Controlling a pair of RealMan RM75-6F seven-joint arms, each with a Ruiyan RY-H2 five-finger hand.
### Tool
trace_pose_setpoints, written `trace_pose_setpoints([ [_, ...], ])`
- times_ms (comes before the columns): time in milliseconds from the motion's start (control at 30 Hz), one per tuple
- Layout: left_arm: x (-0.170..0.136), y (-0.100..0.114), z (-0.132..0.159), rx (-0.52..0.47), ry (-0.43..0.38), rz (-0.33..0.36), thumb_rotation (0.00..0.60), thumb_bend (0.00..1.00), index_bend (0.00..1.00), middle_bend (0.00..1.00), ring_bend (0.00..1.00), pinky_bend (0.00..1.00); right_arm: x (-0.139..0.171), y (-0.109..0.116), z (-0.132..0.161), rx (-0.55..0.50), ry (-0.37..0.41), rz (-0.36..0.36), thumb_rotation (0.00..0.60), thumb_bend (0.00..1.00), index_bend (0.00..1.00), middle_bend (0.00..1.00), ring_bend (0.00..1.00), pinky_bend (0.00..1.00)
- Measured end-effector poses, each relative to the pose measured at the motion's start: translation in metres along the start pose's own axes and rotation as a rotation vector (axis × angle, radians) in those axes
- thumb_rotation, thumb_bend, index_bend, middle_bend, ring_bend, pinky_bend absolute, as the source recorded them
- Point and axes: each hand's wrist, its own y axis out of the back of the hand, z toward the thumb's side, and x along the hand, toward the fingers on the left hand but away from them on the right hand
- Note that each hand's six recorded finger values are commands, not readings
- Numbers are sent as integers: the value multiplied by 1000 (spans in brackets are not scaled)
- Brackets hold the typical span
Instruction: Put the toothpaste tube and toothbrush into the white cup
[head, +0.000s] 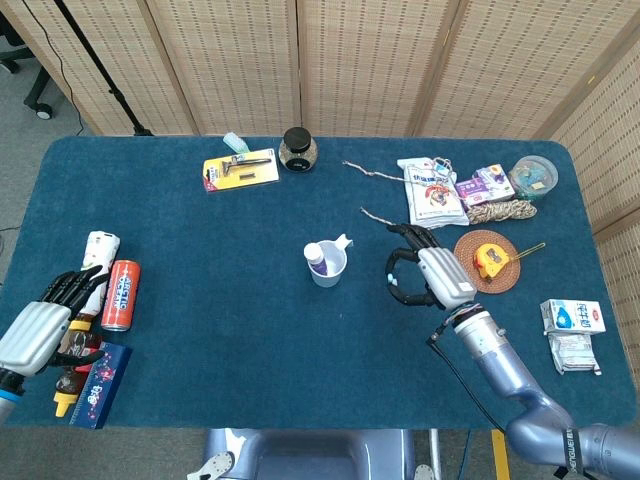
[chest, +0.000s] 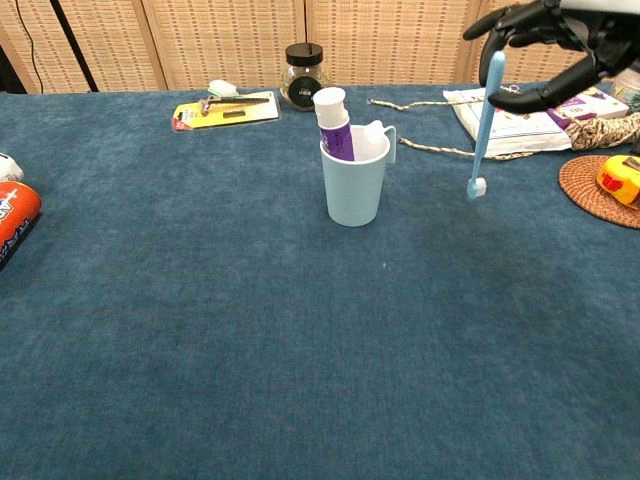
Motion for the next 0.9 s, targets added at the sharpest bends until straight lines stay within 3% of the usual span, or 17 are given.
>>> trace_pose_setpoints([
  [500, -1, 2, -1, -9, -6, -1, 600, 87, 0, 0, 0, 0, -21, 36, 37, -60, 7, -72, 600, 463, 581, 117, 0, 0],
  [900, 3, 0, -1, -20, -15, -26, 600, 88, 0, 0, 0, 0, -40, 40, 73, -87, 3, -70, 600, 465, 580, 117, 0, 0],
])
